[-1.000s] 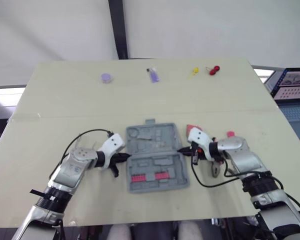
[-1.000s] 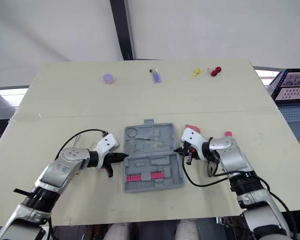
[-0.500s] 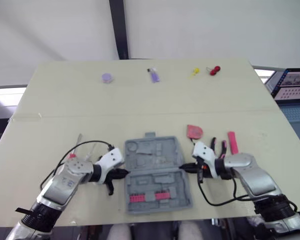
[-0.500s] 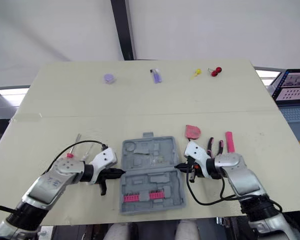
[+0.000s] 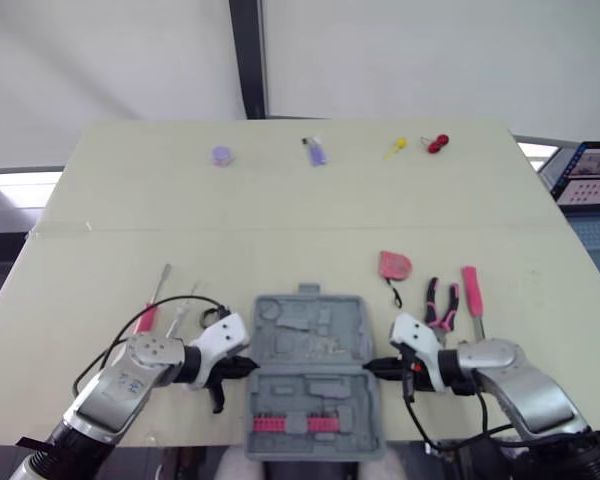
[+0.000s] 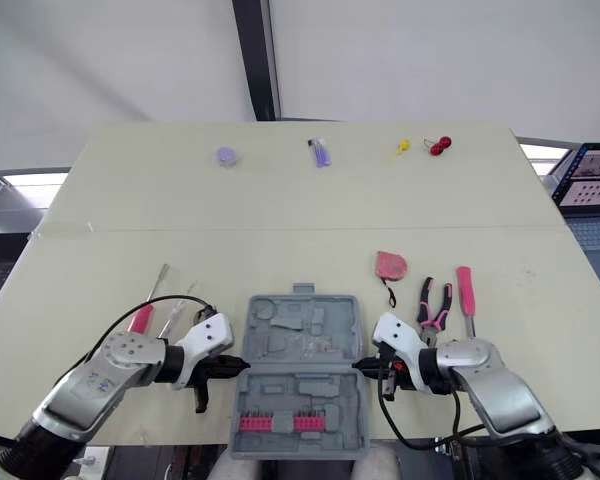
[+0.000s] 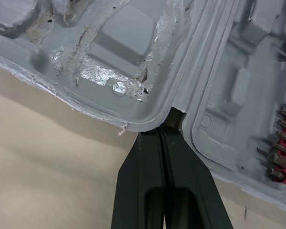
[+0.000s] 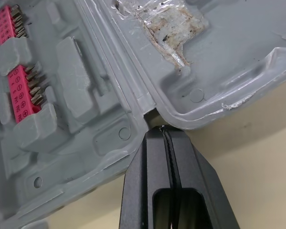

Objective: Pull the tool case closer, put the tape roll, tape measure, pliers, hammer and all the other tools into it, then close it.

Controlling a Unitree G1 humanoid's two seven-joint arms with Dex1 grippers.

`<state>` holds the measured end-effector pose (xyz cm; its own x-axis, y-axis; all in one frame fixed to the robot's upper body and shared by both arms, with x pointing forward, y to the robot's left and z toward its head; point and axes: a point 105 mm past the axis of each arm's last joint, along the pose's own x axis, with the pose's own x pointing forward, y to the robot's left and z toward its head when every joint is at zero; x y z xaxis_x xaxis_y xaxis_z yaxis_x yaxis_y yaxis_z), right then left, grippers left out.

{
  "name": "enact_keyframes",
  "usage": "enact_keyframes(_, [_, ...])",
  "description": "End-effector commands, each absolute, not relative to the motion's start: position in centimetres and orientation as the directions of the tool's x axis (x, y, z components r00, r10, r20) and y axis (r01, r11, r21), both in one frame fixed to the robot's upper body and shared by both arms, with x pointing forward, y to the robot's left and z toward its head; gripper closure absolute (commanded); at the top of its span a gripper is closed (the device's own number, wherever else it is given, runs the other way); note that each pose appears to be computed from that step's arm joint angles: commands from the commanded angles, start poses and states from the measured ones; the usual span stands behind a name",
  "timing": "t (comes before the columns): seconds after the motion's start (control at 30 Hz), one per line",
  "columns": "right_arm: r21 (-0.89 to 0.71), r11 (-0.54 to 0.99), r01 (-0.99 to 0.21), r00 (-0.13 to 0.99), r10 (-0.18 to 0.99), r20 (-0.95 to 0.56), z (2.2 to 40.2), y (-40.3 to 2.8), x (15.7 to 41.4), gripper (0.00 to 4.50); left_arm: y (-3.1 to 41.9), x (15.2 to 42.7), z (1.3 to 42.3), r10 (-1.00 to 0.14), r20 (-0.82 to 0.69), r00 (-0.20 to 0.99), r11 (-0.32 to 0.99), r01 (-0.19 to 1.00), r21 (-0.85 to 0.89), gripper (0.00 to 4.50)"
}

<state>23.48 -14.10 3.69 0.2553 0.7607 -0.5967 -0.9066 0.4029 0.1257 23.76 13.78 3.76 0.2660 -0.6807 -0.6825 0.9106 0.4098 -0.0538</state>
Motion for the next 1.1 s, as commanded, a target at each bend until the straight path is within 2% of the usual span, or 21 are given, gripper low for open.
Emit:
enact_keyframes(0.03, [0.124,0.385,-0.914,0.254,0.784,-0.567,4.6,-13.6,23.0,4.47,12.7,22.0,2.9,-0.704,-0.686,0.181,0.361,0.924,-0.126,4.45])
enact_keyframes(0.37, [0.153,0.385,-0.91,0.233,0.781,-0.58,4.2,-13.8,21.9,4.47,12.8,20.9,2.8,-0.7,-0.698,0.148,0.351,0.923,-0.156,4.45])
enact_keyframes(1.1, [0.145,0.424,-0.894,0.264,0.76,-0.594,4.1,-14.9,22.1,4.47,13.6,21.7,2.9,-0.677,-0.709,0.198,0.398,0.909,-0.126,4.45])
